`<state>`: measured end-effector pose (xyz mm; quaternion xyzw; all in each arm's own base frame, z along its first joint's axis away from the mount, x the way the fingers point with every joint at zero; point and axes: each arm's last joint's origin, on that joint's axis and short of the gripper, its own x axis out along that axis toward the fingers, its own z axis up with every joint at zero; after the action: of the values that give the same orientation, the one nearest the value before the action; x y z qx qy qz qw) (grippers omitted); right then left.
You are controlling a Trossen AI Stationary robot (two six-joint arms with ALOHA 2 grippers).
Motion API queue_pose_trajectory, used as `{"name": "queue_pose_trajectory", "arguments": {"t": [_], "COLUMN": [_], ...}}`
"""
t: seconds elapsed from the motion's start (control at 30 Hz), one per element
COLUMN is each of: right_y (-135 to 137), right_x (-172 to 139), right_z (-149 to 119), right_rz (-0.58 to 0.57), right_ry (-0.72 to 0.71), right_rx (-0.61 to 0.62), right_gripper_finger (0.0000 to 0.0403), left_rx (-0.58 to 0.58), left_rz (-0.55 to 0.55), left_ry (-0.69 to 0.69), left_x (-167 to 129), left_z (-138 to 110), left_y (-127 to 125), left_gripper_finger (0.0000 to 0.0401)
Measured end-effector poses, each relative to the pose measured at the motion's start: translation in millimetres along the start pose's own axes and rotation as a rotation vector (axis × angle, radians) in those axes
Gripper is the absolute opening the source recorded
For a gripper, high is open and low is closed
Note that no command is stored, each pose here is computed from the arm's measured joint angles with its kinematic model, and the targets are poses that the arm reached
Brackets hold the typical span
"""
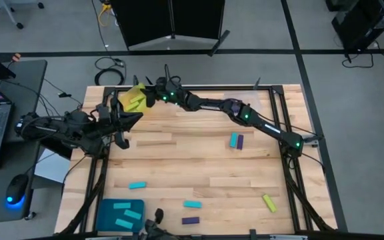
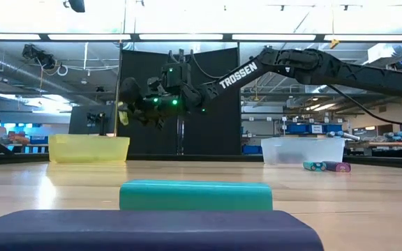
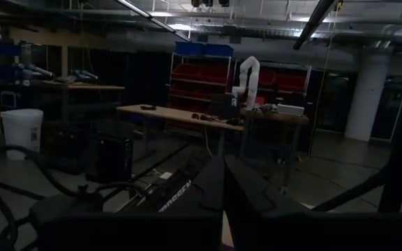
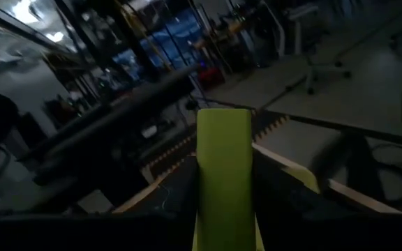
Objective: Sort blocks
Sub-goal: Put the light green block into the yellow transparent bin
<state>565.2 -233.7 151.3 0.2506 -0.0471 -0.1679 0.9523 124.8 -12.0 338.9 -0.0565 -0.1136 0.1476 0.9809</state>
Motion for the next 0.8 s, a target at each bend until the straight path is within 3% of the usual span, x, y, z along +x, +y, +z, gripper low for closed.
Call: {"name": "queue_pose_trajectory", "arguments": {"t": [0.57, 0.8], "right_y": [0.5, 3.8], "right_x": [0.0, 0.0], "right_z": [-4.1, -5.9], "right_rz": [-0.013, 0.044], "right_ry": [0.031, 0.061], "right_rx": [-0.045, -0.053], "right_gripper_finger": [0.0119, 0.0146], "left_rx": [0.000, 0.000], "left_rz": [0.000, 0.000], "left_ry": [-0.005, -0.006], "left_x": [-0.1, -0.1], "left_z": [0.6, 0.6], "left_y": [0.0, 0.0], "left_gripper_finger": [0.0014, 0.0014]}}
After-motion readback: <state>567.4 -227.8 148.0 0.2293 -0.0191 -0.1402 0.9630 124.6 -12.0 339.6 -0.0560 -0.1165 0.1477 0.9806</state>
